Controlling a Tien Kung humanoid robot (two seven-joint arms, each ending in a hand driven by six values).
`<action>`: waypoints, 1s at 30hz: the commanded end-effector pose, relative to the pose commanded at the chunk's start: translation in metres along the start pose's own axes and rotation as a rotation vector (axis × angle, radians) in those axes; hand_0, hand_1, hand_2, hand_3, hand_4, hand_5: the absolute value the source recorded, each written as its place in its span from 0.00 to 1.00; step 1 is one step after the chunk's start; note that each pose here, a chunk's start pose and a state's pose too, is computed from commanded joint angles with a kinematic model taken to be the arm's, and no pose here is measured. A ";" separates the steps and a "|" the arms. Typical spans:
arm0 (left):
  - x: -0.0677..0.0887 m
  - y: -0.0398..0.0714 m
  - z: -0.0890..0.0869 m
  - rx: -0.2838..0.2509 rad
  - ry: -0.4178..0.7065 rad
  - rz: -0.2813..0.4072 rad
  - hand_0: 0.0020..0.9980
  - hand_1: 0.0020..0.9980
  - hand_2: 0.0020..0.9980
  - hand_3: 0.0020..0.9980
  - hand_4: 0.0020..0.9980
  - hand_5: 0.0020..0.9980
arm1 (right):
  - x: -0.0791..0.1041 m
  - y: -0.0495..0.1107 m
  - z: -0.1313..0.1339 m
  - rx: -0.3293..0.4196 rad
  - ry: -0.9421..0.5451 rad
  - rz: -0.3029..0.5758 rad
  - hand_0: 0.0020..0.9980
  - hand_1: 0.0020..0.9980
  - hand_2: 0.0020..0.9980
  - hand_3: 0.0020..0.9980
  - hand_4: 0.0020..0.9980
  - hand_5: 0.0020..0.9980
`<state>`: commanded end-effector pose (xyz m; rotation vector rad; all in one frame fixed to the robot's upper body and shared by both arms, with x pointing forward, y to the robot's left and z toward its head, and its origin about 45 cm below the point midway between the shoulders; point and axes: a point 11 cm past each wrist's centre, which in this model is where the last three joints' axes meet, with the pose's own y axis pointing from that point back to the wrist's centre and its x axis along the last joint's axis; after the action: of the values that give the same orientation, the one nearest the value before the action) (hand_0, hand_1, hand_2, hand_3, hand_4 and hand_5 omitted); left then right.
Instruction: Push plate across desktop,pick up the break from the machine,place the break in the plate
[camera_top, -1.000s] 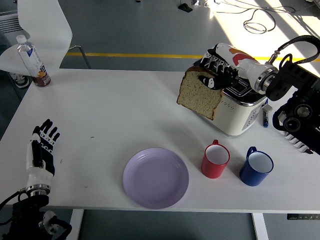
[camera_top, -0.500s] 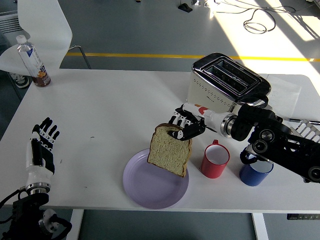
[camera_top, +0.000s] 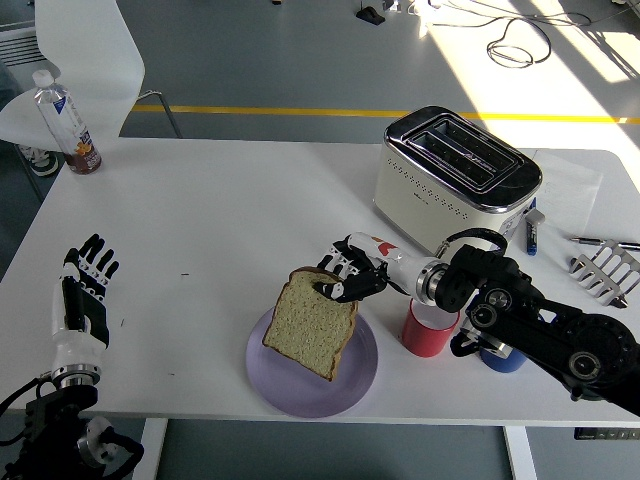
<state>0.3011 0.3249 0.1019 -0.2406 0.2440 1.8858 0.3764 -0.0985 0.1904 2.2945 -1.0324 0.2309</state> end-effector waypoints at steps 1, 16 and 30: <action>0.000 0.000 0.000 0.000 0.000 0.000 0.83 0.85 0.90 0.80 0.51 1.00 | -0.001 -0.001 0.003 -0.003 -0.003 0.002 0.27 0.24 0.32 0.35 0.13 0.03; 0.000 0.000 -0.001 0.003 -0.001 0.001 0.83 0.85 0.90 0.80 0.50 1.00 | -0.011 -0.004 0.027 0.025 0.111 -0.003 0.39 0.42 0.48 0.50 0.28 0.09; 0.001 0.000 -0.001 0.001 -0.004 0.006 0.83 0.85 0.90 0.80 0.49 1.00 | -0.014 -0.010 0.018 0.151 0.214 -0.035 0.72 0.73 0.72 0.70 0.52 0.23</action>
<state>0.3008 0.3255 0.1008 -0.2358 0.2435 1.8919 0.3725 -0.0956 0.1664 2.3575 -0.8909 0.5441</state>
